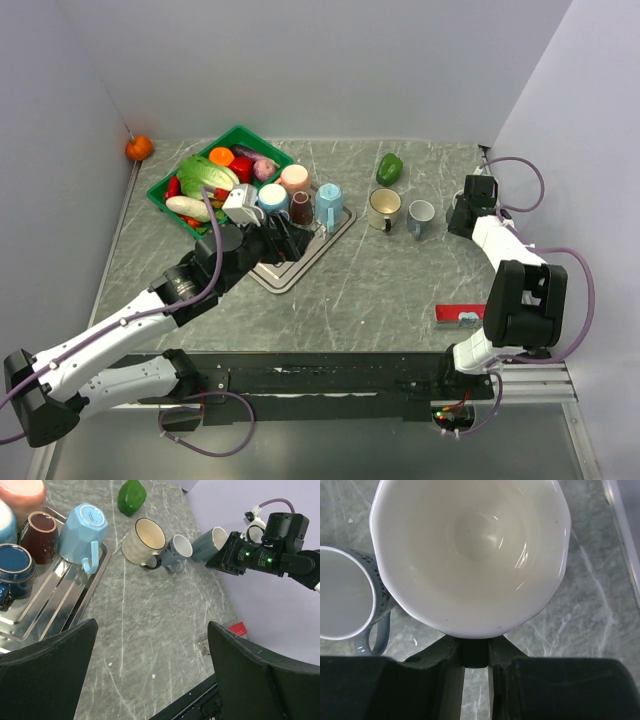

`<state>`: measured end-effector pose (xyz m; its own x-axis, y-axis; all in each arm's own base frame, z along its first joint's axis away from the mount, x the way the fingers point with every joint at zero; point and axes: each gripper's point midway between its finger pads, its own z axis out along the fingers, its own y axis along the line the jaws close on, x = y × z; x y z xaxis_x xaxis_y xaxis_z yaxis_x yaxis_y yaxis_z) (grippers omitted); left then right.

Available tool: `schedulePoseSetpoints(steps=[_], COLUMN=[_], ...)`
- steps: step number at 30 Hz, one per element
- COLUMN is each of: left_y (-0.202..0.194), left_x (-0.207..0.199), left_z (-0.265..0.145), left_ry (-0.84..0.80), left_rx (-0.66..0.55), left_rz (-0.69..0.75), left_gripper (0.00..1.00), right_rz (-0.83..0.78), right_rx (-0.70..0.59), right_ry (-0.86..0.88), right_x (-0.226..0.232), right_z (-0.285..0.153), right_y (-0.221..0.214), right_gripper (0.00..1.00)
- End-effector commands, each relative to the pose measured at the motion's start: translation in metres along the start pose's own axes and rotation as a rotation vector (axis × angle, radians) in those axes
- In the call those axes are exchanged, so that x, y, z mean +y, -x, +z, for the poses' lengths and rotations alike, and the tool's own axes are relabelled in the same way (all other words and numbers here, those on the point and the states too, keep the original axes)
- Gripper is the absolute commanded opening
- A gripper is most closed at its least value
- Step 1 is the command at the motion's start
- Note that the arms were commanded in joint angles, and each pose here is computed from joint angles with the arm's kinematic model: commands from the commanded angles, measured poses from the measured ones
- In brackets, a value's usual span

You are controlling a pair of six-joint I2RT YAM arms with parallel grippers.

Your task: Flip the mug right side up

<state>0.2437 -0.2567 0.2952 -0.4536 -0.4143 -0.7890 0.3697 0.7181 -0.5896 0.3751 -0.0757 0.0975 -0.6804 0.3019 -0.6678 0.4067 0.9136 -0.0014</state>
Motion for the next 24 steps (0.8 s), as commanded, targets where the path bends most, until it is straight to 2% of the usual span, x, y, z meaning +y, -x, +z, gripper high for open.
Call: schedulePoseSetpoints(steps=[1, 3, 10, 11, 12, 14, 15, 21, 24], left_y=[-0.002, -0.003, -0.006, -0.006, -0.007, -0.007, -0.009, -0.007, -0.007], left_x=[-0.002, -0.001, 0.001, 0.001, 0.001, 0.001, 0.001, 0.002, 0.002], left_z=[0.004, 0.005, 0.008, 0.008, 0.009, 0.009, 0.011, 0.016, 0.022], left_ry=[-0.002, 0.006, 0.012, 0.014, 0.015, 0.017, 0.022, 0.04, 0.05], left_rx=[0.004, 0.009, 0.015, 0.017, 0.02, 0.024, 0.03, 0.032, 0.039], left_rz=[-0.009, -0.007, -0.01, -0.012, -0.011, -0.01, -0.008, 0.008, 0.034], left_gripper=[0.96, 0.96, 0.96, 0.96, 0.96, 0.96, 0.96, 0.96, 0.96], right_rz=[-0.033, -0.041, -0.022, -0.022, -0.019, -0.013, -0.007, 0.014, 0.009], right_rx=[-0.176, -0.113, -0.028, -0.021, -0.015, -0.004, -0.007, -0.04, -0.055], right_ry=[0.07, 0.063, 0.018, 0.015, 0.012, 0.003, -0.001, -0.003, -0.008], right_x=[0.018, 0.018, 0.016, 0.015, 0.015, 0.016, 0.016, 0.015, 0.015], right_z=[0.0, 0.008, 0.019, 0.019, 0.019, 0.018, 0.018, 0.002, -0.018], right_y=[0.054, 0.043, 0.031, 0.03, 0.03, 0.028, 0.029, 0.041, 0.054], right_gripper=[0.0, 0.0, 0.01, 0.06, 0.16, 0.3, 0.42, 0.68, 0.74])
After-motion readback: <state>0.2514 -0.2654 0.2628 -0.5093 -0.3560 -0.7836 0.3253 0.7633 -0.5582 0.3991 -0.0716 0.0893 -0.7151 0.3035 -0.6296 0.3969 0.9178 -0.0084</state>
